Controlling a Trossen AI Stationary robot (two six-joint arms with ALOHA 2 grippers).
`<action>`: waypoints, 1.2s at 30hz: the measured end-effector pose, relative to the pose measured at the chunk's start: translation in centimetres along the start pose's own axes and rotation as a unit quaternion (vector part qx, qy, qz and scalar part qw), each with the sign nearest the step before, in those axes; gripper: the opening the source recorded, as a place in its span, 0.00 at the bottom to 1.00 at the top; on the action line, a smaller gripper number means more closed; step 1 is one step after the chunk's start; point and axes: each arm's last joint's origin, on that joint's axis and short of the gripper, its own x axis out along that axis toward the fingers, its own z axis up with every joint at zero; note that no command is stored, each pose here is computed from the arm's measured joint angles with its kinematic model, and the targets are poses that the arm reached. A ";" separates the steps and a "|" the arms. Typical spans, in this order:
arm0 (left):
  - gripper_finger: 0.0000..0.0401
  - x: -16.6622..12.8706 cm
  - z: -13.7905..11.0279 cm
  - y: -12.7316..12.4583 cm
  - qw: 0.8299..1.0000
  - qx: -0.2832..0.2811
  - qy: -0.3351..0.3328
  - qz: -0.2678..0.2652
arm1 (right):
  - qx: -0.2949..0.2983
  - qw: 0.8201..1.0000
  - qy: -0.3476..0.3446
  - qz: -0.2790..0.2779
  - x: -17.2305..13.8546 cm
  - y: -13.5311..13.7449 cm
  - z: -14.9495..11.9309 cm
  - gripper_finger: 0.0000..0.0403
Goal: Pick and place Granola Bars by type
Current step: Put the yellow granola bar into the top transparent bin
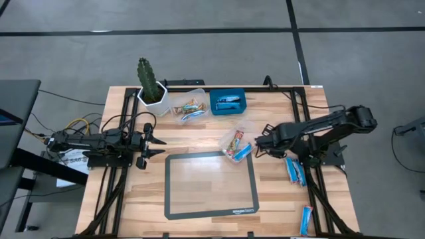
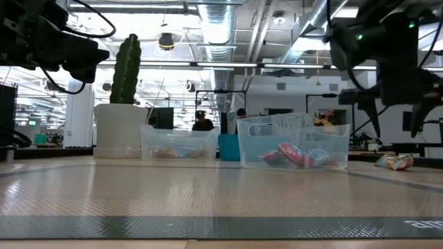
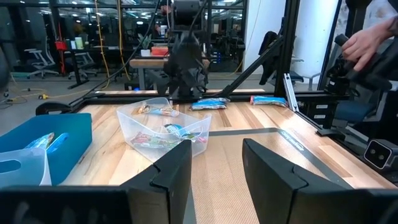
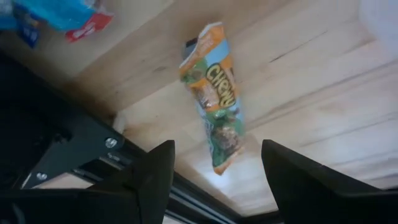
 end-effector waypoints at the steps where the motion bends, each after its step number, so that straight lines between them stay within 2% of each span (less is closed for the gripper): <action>1: 0.34 0.0 0.0 0.0 1.000 0.000 0.000 0.000 | 0.004 1.000 0.002 0.003 0.2 -0.2 0.1 0.58; 7: 0.34 0.0 0.0 0.0 1.000 0.000 0.000 0.000 | 0.005 0.999 0.022 0.037 1.5 -0.8 0.9 0.58; 14: 0.34 0.0 0.0 0.0 1.000 0.000 0.000 0.000 | 0.010 1.000 0.011 0.024 1.6 -1.1 1.5 0.58; 17: 0.34 0.0 0.0 0.0 1.000 -0.002 0.000 0.000 | 0.030 0.999 0.012 0.025 1.6 -1.0 1.6 0.58; 24: 0.34 0.0 0.0 0.0 1.000 -0.001 0.000 0.000 | 0.032 0.998 0.025 0.050 2.7 -0.6 2.7 0.58; 36: 0.34 0.0 0.0 0.0 1.000 -0.003 0.000 0.000 | 0.035 0.998 0.039 0.017 4.3 -0.4 3.2 0.55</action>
